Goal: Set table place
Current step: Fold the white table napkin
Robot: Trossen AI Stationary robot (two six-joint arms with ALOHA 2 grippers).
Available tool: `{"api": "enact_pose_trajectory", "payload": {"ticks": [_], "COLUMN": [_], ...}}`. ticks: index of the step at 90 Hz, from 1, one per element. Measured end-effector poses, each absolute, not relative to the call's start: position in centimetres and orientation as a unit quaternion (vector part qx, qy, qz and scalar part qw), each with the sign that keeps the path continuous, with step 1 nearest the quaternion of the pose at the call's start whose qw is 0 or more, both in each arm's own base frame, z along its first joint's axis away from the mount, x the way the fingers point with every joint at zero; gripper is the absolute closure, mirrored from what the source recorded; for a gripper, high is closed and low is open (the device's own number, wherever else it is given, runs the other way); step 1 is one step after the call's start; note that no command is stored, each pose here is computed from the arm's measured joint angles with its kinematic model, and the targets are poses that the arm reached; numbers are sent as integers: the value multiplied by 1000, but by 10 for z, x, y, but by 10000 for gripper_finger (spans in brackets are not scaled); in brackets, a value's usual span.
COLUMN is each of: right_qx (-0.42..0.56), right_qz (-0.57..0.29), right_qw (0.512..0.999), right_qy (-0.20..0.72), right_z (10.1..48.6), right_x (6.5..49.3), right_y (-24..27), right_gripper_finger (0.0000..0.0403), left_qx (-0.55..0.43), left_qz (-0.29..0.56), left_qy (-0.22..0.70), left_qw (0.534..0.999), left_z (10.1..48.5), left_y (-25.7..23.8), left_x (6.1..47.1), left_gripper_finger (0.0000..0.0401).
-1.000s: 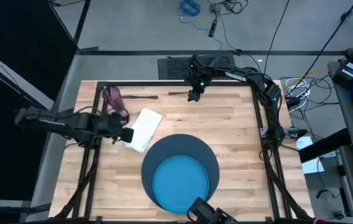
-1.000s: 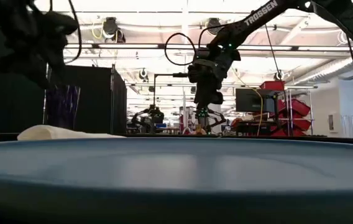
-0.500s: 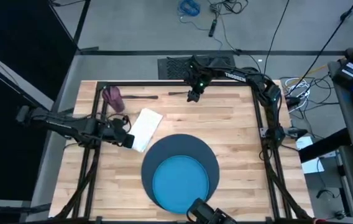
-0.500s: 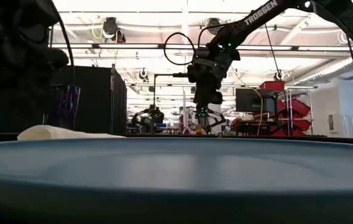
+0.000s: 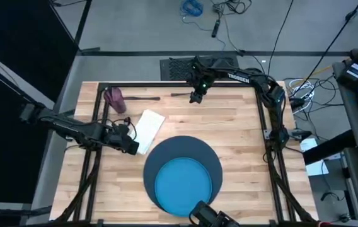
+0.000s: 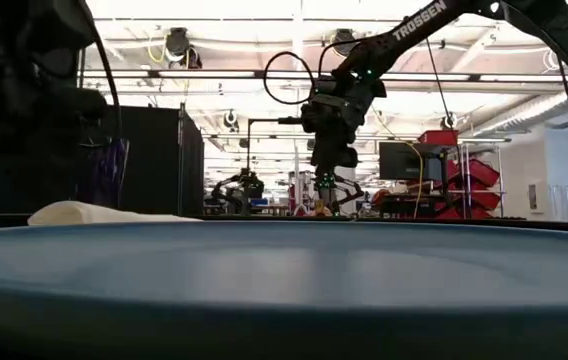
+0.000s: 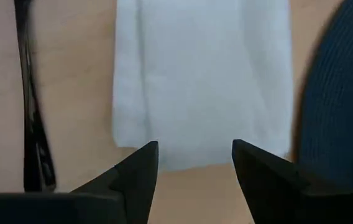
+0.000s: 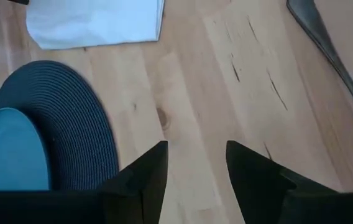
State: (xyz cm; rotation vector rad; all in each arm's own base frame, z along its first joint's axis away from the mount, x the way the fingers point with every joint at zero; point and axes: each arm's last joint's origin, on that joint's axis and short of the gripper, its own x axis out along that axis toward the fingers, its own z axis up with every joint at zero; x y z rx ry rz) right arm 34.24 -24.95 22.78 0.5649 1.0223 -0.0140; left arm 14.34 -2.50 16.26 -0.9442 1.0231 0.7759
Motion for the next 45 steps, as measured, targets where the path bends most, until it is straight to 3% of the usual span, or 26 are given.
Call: {"api": "enact_pose_trajectory", "payload": {"ticks": [45], "right_qx": [273], "right_qz": [-10], "right_qw": [832], "right_qy": [483], "right_z": [228], "right_x": [342], "right_y": [-249], "right_gripper_finger": [255], "left_qx": [-395], "left_qz": [356], "left_qy": [490], "left_qw": [690], "left_z": [149], "left_y": [-27], "left_x": [153], "left_gripper_finger": [210]}}
